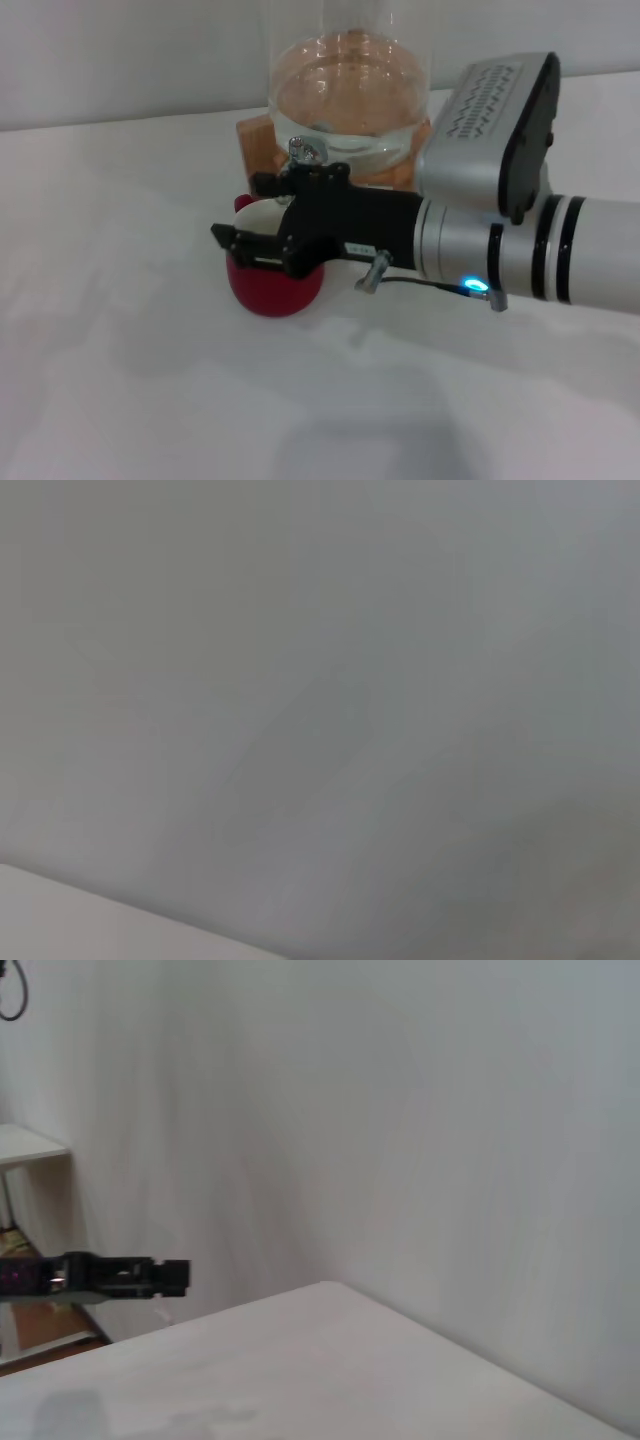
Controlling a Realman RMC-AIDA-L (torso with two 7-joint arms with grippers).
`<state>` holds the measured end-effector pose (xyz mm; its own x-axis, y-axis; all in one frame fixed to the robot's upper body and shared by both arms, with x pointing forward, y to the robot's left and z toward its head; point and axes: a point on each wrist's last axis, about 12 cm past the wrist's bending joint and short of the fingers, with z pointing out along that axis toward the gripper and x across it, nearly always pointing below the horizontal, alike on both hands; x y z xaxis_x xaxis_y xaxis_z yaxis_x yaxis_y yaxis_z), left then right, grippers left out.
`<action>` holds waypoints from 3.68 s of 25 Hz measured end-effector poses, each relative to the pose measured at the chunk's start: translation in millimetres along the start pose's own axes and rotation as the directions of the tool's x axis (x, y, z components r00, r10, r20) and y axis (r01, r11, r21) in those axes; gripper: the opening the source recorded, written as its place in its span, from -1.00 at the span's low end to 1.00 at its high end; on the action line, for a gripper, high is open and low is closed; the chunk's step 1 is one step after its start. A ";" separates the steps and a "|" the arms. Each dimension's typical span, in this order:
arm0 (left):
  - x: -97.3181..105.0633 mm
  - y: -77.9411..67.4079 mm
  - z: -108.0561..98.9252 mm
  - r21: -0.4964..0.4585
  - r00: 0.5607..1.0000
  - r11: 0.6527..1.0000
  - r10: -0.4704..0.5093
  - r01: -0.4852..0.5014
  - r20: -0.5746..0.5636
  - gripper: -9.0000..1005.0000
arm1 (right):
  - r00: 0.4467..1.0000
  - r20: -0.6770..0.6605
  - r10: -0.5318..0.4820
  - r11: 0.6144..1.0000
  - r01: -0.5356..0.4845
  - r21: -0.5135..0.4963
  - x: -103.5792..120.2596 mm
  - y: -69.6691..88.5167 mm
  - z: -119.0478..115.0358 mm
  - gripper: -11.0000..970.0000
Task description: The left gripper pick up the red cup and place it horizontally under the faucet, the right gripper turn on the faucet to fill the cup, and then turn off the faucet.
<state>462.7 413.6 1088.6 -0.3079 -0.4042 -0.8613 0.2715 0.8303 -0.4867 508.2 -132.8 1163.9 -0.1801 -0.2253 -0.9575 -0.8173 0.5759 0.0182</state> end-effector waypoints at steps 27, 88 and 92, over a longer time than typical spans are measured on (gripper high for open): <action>-1.6 -0.8 2.8 0.007 1.000 1.000 0.005 -0.005 -0.001 0.55 | 0.999 -0.011 0.030 0.997 -0.029 0.076 8.6 -16.9 -19.7 0.44; -3.4 -19.7 -12.9 0.184 0.988 0.971 0.149 -0.155 0.045 0.76 | 0.941 0.228 0.250 0.938 -0.293 0.184 34.3 -125.5 -168.0 0.44; -3.3 -20.8 -14.1 0.192 0.985 0.967 0.164 -0.170 0.049 0.76 | 0.928 0.255 0.272 0.915 -0.331 0.229 47.0 -130.8 -181.8 0.43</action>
<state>445.2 403.1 1103.6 -0.2147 -0.2812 -0.9353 0.4895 0.7978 -0.3521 507.1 -361.5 1168.8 -0.2500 0.1481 -0.9568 -0.5631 0.7817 0.2681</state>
